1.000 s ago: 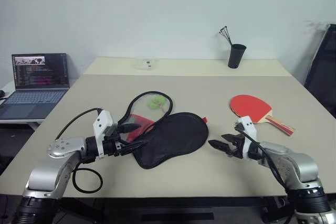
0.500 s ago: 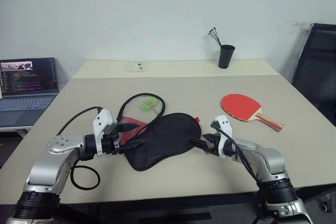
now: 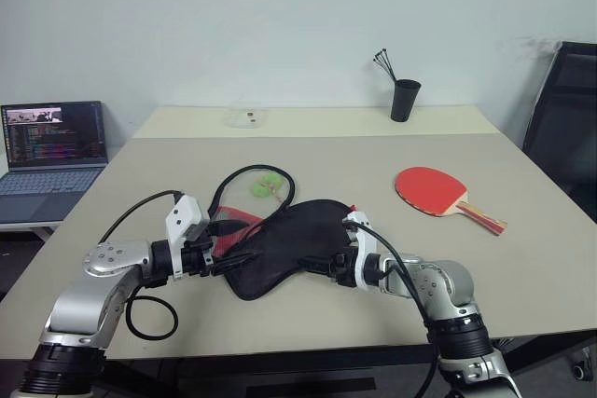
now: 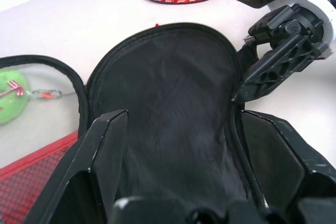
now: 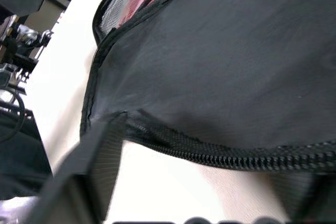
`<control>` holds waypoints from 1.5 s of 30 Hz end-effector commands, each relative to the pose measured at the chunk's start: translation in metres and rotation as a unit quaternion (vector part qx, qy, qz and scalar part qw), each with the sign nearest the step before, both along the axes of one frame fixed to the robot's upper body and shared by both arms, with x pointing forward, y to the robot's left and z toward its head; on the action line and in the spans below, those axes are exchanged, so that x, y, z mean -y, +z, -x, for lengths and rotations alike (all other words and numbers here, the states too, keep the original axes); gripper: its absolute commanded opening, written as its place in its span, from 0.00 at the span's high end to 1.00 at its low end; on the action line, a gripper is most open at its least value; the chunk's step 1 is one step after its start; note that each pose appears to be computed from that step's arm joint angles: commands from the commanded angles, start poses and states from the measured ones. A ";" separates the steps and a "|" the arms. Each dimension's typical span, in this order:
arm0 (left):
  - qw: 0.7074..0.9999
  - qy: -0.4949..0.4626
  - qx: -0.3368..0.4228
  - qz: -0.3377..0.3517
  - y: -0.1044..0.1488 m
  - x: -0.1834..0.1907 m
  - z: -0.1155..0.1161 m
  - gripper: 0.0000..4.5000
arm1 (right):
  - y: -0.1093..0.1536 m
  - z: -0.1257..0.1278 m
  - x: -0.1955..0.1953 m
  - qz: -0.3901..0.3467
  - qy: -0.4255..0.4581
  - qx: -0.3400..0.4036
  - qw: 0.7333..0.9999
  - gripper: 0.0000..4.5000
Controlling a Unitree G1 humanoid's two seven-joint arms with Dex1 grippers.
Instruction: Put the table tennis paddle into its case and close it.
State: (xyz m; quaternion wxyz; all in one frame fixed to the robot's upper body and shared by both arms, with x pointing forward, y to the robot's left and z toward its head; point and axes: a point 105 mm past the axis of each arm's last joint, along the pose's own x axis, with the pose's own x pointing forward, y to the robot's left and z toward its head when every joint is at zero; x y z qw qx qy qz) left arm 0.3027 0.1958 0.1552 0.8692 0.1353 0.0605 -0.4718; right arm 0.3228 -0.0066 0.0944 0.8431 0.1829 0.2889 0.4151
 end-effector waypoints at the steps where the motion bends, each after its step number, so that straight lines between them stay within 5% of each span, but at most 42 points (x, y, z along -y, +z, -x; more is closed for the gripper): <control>1: 1.000 -0.004 0.028 0.002 0.011 0.003 0.002 0.17 | 0.007 -0.006 -0.001 -0.016 -0.026 0.000 1.000 0.44; 8: 1.000 -0.005 0.027 0.005 0.008 0.005 0.004 0.17 | 0.003 -0.010 0.008 -0.009 -0.047 -0.016 0.999 0.98; 9: 1.000 -0.006 0.028 0.005 0.008 0.006 0.005 0.17 | 0.004 -0.011 0.013 -0.003 -0.047 -0.016 0.999 1.00; 21: 0.999 -0.019 0.028 0.010 0.001 0.020 0.006 0.17 | 0.008 -0.010 0.080 0.080 0.000 -0.033 0.996 1.00; 30: 0.999 -0.031 0.033 0.003 -0.001 0.026 0.001 0.17 | 0.034 -0.052 0.114 0.159 0.024 0.018 0.987 1.00; 41: 0.999 -0.020 0.035 0.002 -0.007 0.026 0.006 0.17 | 0.048 -0.091 0.104 0.193 0.041 0.059 0.979 1.00; 45: 0.999 -0.018 0.036 0.000 -0.008 0.024 0.006 0.17 | 0.048 -0.099 0.107 0.204 0.029 0.070 0.976 0.77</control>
